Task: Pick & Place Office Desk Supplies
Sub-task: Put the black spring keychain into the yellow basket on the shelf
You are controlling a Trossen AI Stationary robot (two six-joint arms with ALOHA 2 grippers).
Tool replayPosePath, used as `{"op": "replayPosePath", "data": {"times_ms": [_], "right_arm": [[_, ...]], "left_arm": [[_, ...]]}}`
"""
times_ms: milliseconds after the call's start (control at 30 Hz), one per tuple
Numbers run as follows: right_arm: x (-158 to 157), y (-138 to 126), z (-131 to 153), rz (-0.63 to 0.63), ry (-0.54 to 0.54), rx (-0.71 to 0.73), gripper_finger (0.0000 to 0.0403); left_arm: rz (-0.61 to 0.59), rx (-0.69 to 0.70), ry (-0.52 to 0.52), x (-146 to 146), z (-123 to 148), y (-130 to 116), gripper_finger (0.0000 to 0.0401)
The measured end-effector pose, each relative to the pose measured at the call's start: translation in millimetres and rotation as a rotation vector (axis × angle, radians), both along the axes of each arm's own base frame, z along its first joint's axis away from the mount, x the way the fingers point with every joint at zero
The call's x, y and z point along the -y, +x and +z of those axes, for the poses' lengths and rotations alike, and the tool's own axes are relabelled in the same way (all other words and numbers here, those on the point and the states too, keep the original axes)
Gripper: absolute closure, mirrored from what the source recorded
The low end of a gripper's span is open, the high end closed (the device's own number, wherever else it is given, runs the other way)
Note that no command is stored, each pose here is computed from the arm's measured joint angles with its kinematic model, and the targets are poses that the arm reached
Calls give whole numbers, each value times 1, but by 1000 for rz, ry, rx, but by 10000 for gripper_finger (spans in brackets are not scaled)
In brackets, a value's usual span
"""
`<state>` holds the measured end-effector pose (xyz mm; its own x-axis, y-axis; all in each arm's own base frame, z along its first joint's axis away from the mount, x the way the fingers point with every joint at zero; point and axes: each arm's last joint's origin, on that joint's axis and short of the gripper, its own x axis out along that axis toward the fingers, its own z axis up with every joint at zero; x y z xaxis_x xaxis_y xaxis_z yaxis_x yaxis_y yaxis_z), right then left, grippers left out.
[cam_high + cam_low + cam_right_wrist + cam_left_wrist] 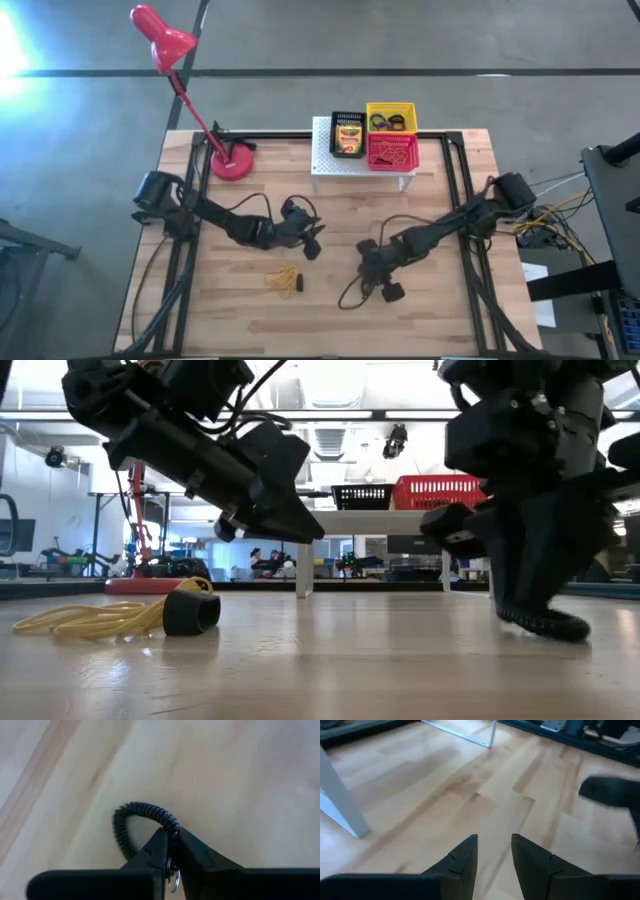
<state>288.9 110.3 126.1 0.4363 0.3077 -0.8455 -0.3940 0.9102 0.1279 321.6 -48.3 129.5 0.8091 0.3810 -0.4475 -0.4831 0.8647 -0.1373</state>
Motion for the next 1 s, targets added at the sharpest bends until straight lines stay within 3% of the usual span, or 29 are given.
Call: {"op": "replayPosePath", "data": {"times_ms": [100,200,267,433,567,700,833,1000], "right_arm": [[16,-12,13,-87,24,30,382],[32,-21,42,-206,-2,157,376],[41,-28,68,-299,-89,296,375],[75,-52,135,-625,-454,616,375],[127,-72,176,-866,-558,695,375],[191,-89,194,-1019,-524,655,374],[249,-103,194,-1114,-445,568,374],[294,-106,197,-1093,-280,525,374]], "left_arm": [[10,-16,35,-9,0,1,277],[33,-30,63,-21,0,3,277],[52,-34,76,-30,0,3,277],[98,-44,116,-53,2,5,277],[141,-47,117,-67,2,4,277],[171,-54,127,-79,2,3,277],[193,-73,153,-91,2,2,277],[214,-62,133,-97,2,1,277]]}}
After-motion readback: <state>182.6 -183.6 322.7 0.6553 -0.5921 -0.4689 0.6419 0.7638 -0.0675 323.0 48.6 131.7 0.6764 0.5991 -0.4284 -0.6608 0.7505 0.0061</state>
